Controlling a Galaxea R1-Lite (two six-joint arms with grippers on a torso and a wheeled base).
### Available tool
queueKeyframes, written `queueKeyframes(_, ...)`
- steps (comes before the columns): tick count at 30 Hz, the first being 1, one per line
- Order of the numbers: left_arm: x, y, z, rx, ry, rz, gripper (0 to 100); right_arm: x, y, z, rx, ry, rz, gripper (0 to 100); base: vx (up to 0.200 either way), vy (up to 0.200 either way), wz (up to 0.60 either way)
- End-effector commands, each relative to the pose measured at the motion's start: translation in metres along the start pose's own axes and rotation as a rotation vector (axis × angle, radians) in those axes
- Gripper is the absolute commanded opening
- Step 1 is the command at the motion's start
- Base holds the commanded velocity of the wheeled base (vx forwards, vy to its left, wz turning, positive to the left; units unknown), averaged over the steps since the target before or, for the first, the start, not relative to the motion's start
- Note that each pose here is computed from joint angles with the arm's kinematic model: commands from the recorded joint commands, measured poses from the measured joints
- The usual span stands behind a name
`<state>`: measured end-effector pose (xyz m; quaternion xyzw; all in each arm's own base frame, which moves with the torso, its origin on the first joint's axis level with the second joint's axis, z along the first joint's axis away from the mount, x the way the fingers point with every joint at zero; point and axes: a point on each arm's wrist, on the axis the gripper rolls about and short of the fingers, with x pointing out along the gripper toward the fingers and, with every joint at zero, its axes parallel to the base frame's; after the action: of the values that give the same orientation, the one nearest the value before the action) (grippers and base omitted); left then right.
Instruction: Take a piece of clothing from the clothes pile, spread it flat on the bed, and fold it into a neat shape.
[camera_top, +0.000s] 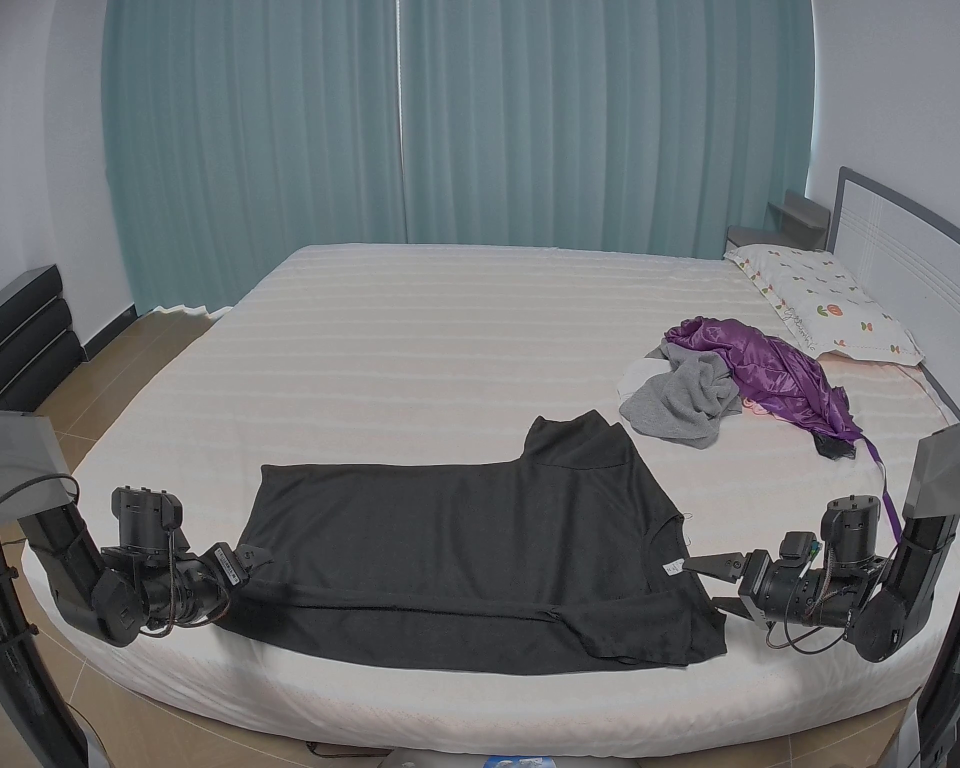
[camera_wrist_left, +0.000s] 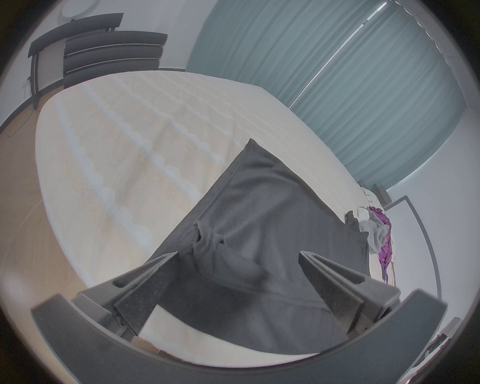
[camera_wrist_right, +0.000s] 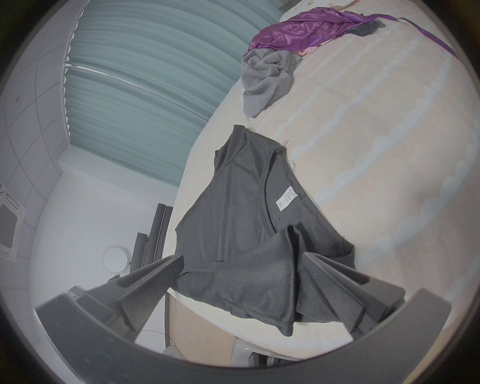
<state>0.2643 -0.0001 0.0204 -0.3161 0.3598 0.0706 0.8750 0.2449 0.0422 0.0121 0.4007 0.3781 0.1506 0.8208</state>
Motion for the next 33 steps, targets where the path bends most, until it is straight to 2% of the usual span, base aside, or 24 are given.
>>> queueKeyframes(1, 0.021, 0.004, 0.001, -0.021, 0.016, 0.021, 100, 0.002, 0.0, -0.002, -0.002, 0.012, -0.003, 100, 0.0, 0.0, 0.0)
queueKeyframes(2, 0.022, 0.004, 0.001, -0.021, 0.016, 0.021, 0, 0.002, 0.0, -0.002, -0.003, 0.011, -0.002, 100, 0.0, 0.0, 0.0)
queueKeyframes(7, 0.024, 0.003, 0.005, -0.045, -0.033, 0.064, 0, 0.003, -0.003, -0.004, -0.003, 0.018, -0.013, 100, 0.0, 0.0, 0.0)
queueKeyframes(15, 0.02, -0.001, 0.013, -0.068, -0.069, 0.044, 0, 0.004, -0.003, -0.004, -0.003, 0.019, -0.014, 100, 0.0, 0.0, 0.0)
queueKeyframes(22, 0.028, -0.002, 0.029, -0.169, -0.109, 0.014, 0, 0.005, -0.003, -0.003, -0.006, 0.017, -0.012, 100, 0.0, 0.0, 0.0)
queueKeyframes(33, 0.045, 0.005, 0.03, -0.215, -0.095, 0.034, 0, 0.011, -0.005, -0.004, -0.008, 0.019, -0.019, 100, 0.0, 0.0, 0.0)
